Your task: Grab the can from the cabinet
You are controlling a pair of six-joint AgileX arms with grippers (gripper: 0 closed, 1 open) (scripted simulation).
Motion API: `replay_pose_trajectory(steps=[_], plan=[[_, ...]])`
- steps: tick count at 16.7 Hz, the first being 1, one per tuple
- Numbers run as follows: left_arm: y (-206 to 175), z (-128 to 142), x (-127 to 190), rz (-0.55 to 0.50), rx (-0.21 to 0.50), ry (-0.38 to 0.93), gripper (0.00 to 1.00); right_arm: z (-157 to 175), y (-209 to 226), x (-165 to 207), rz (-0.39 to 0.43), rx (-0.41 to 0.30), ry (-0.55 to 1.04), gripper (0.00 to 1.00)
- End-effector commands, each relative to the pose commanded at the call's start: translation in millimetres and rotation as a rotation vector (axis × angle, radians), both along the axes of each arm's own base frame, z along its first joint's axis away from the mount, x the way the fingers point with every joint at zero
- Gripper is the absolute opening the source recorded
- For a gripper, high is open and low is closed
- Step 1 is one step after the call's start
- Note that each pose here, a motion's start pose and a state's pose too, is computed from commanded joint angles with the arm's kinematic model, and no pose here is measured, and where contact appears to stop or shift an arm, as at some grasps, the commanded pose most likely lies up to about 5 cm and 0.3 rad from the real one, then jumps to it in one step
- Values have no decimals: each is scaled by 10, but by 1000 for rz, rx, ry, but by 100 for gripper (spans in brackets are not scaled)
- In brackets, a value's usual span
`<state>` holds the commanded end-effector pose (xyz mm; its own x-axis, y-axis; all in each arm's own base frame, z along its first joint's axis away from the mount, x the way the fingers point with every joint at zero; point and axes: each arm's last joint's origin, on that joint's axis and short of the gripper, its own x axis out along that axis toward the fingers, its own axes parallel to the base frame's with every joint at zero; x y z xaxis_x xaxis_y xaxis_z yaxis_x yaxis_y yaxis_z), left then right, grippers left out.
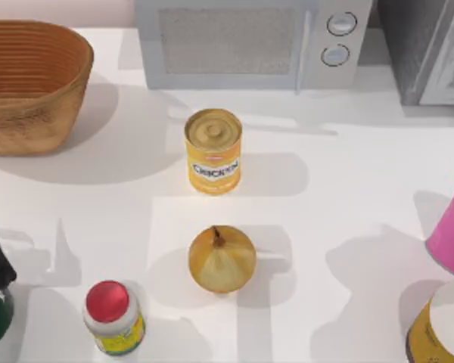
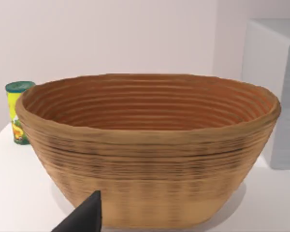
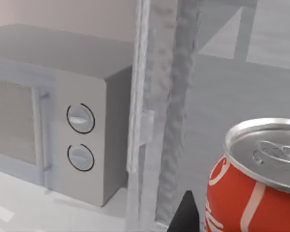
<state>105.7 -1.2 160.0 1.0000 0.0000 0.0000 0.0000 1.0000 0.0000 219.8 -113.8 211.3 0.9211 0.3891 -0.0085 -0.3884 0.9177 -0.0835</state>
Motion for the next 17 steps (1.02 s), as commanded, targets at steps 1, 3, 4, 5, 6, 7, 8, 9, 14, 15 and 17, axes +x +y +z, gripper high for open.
replay_pose_trajectory(steps=[1,3,4,5,6,7,8,9,14,15,17], plan=[[0,0,0,0,0,0,100,-84,-167,66,32,1,5,0],[0,0,0,0,0,0,100,-306,-501,149,96,6,14,0],[0,0,0,0,0,0,100,-438,-656,167,128,11,18,0],[0,0,0,0,0,0,100,-581,-799,170,160,17,22,0],[0,0,0,0,0,0,100,-731,-927,160,191,24,26,0],[0,0,0,0,0,0,100,-882,-1037,141,222,32,30,0],[0,0,0,0,0,0,100,-1032,-1129,115,251,41,34,0],[0,0,0,0,0,0,100,-1173,-1203,84,278,50,36,0],[0,0,0,0,0,0,100,-1594,-1365,-35,363,74,39,0],[0,0,0,0,0,0,100,-1610,-1369,-41,366,75,39,0],[0,0,0,0,0,0,100,-1610,-1369,-41,366,75,39,0]])
